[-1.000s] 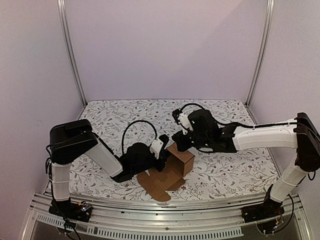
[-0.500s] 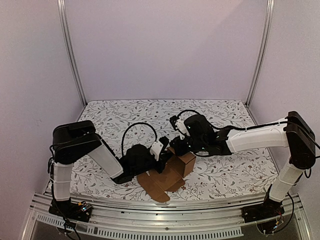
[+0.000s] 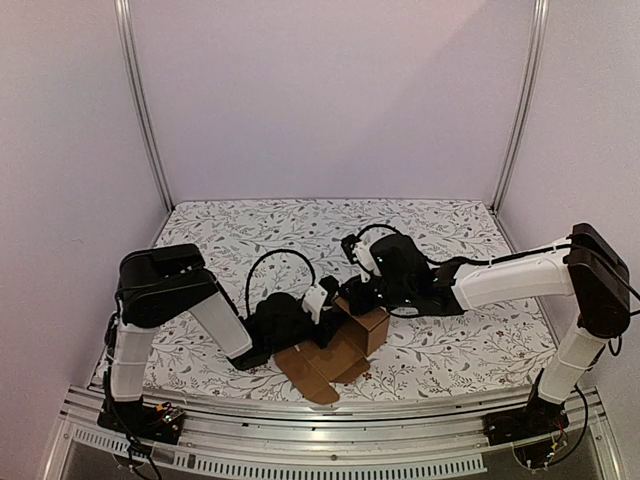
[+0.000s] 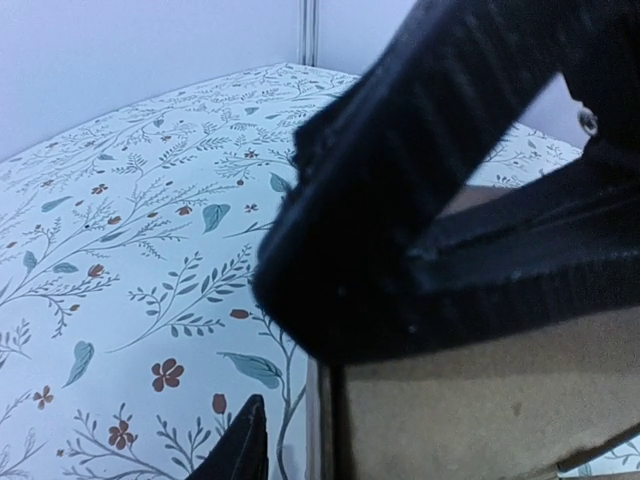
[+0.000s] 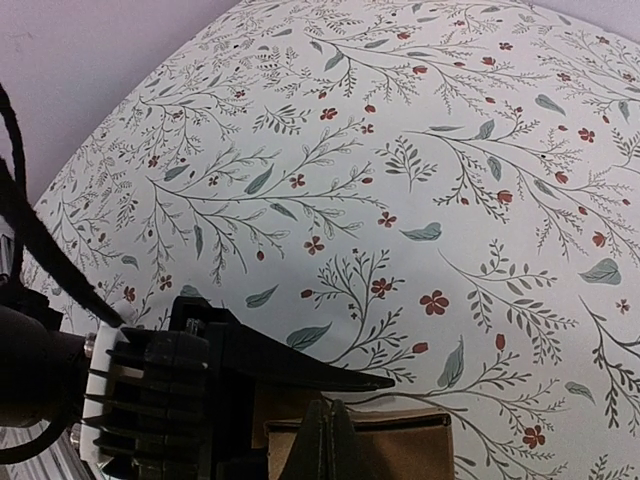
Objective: Fold the paper box
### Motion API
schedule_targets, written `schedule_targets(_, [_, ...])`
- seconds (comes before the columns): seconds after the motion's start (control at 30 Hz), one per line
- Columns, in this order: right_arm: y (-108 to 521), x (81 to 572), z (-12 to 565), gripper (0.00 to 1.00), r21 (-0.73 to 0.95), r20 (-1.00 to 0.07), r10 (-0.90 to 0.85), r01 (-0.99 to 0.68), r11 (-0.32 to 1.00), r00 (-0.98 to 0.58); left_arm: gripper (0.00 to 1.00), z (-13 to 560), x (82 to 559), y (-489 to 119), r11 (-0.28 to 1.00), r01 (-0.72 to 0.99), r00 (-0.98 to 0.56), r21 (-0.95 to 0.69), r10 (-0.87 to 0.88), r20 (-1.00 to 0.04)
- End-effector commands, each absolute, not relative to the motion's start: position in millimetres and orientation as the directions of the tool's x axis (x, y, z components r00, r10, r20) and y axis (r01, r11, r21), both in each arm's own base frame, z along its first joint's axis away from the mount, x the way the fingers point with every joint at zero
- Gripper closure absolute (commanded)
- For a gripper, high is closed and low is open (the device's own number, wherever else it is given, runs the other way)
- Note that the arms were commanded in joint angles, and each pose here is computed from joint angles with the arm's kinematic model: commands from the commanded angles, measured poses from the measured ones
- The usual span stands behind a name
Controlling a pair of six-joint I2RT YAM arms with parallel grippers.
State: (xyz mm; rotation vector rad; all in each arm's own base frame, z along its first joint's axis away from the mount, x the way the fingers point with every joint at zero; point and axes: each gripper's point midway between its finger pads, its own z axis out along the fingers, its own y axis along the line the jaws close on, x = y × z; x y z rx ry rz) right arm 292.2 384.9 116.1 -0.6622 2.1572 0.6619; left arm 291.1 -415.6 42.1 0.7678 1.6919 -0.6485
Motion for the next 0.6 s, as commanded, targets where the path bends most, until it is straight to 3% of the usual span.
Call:
schedule_targets(0.0, [379, 286, 97, 1.00, 0.259, -0.752, -0.254, -0.627, 0.735, -0.609, 0.66, 49, 302, -420, 0.638, 0.767, -0.164, -0.067, 0.094, -0.982])
schedule_targets(0.33, [374, 283, 89, 1.00, 0.277, -0.740, -0.241, -0.611, 0.742, -0.628, 0.67, 52, 310, -430, 0.620, 0.781, -0.139, -0.079, 0.049, -0.989])
schedule_targets(0.57, [373, 282, 88, 1.00, 0.279, -0.741, -0.237, -0.609, 0.743, -0.629, 1.00, 49, 311, -437, 0.601, 0.795, -0.142, -0.082, 0.052, -0.989])
